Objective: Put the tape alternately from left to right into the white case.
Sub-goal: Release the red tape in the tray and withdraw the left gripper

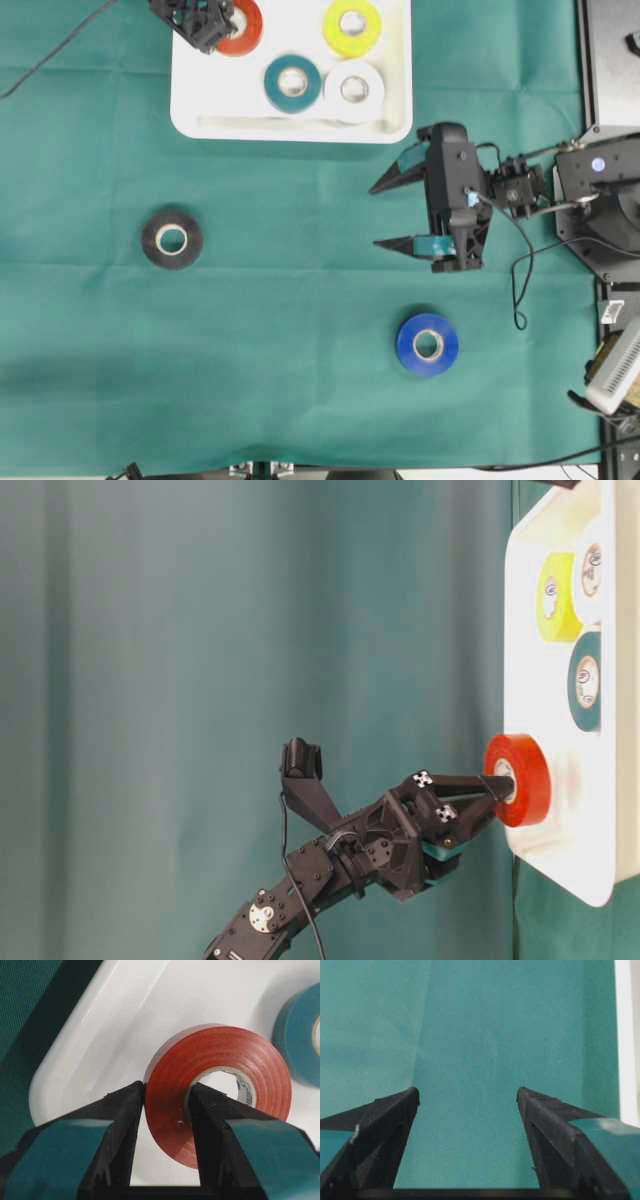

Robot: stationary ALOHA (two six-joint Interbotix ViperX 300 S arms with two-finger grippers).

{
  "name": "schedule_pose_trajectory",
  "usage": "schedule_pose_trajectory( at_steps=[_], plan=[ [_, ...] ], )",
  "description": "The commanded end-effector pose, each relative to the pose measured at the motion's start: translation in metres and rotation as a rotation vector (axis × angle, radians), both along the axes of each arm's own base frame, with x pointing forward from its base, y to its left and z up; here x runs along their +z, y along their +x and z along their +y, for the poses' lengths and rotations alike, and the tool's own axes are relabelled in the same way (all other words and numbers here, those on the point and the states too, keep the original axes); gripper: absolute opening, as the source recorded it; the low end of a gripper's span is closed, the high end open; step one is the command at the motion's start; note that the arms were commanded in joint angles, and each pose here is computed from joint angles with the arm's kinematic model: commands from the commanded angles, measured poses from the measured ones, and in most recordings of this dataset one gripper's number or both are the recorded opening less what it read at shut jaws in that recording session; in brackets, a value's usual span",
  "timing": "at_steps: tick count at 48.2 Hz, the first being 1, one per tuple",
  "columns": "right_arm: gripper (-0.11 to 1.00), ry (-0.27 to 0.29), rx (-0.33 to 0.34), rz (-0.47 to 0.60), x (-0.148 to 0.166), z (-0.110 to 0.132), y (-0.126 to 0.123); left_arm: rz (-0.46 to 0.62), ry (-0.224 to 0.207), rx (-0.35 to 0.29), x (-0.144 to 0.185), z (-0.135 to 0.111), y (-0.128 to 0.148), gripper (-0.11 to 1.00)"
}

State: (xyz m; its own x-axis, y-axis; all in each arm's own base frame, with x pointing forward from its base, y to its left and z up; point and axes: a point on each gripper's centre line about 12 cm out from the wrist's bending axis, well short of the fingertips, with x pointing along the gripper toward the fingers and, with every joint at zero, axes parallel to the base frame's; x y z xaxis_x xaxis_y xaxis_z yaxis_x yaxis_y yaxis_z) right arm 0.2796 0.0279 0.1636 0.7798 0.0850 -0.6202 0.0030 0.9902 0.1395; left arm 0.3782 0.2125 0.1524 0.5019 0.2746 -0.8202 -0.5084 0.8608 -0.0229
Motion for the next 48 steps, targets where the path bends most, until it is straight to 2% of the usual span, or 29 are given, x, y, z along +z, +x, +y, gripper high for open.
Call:
schedule_pose_trajectory(
  at_steps=[1, 13, 16, 21, 28, 31, 39, 48],
  plan=[
    [0.83, 0.004, 0.011, -0.018, 0.005, 0.003, 0.002, -0.038, 0.036, -0.012, 0.016, 0.005, 0.006, -0.02],
    [0.83, 0.001, 0.014, -0.020, 0.005, 0.003, 0.002, -0.028, 0.035, -0.020, 0.015, 0.004, 0.004, -0.02],
    [0.83, 0.002, 0.013, -0.020, 0.005, 0.003, 0.002, -0.026, 0.035, -0.020, 0.014, 0.004, 0.004, 0.03],
    [0.83, 0.000, 0.012, -0.018, 0.005, 0.003, 0.002, -0.025, 0.035, -0.026, 0.014, 0.002, 0.005, 0.22],
    [0.83, 0.000, 0.013, -0.018, 0.005, 0.003, 0.002, -0.028, 0.038, -0.037, 0.016, -0.002, 0.006, 0.65],
    [0.83, 0.001, 0.011, -0.018, 0.005, 0.003, 0.002, -0.032, 0.040, -0.037, 0.018, -0.002, 0.006, 0.79],
    [0.83, 0.001, 0.013, -0.018, 0.005, 0.003, 0.002, -0.053, 0.053, -0.044, 0.029, -0.006, 0.004, 0.79],
    [0.83, 0.001, 0.013, -0.017, 0.004, 0.003, 0.002, -0.075, 0.062, -0.091, 0.042, -0.031, 0.001, 0.78]
  ],
)
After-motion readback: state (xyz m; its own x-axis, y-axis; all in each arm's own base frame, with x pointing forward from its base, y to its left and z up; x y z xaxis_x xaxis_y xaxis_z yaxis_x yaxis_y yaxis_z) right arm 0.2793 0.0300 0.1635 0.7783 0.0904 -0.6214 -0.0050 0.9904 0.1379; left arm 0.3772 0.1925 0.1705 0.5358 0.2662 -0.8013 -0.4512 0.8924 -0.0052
